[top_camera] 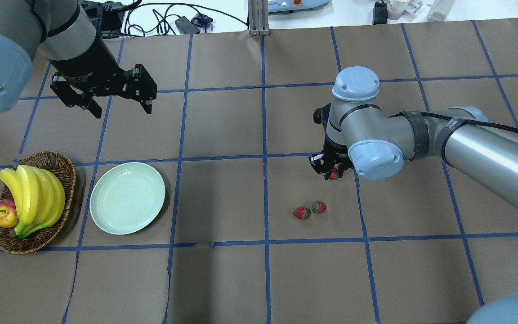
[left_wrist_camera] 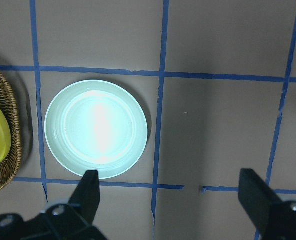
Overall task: Collect all strawberries into plate
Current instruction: 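Carry the strawberry toward the plate and release it on the table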
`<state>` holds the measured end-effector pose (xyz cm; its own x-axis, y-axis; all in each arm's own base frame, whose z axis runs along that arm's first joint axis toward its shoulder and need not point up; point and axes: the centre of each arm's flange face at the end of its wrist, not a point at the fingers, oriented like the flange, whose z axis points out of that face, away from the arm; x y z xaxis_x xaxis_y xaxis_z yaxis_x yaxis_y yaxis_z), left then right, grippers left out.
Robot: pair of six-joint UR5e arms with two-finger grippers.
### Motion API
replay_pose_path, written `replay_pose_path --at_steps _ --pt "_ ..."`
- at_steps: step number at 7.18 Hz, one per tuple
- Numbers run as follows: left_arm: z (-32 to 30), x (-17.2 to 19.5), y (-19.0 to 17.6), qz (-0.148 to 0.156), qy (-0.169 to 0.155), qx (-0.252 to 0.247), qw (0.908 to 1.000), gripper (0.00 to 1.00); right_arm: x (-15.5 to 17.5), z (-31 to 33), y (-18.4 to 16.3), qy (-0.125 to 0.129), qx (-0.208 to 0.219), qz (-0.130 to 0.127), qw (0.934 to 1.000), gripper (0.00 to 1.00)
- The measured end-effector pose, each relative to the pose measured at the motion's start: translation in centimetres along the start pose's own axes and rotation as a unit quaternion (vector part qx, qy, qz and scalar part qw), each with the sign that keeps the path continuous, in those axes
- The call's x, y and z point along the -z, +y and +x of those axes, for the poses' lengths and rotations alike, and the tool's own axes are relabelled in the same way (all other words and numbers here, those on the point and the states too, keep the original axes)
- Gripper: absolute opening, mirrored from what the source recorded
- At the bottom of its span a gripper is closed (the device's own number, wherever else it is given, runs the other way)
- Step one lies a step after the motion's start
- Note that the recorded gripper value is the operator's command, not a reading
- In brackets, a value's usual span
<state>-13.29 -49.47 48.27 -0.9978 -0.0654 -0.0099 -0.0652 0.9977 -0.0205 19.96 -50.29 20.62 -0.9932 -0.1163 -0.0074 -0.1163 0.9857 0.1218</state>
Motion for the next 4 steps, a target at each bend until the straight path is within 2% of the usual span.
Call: replay_pose_path --at_steps 2,4 --pt "0.0 0.0 0.0 0.0 0.0 0.0 1.0 1.0 2.2 -3.2 -1.5 -0.036 -0.027 0.021 0.9988 0.18" --pt "0.0 0.0 0.0 0.0 0.0 0.0 1.0 1.0 3.4 -11.0 -2.6 -0.06 -0.037 0.034 0.9969 0.18"
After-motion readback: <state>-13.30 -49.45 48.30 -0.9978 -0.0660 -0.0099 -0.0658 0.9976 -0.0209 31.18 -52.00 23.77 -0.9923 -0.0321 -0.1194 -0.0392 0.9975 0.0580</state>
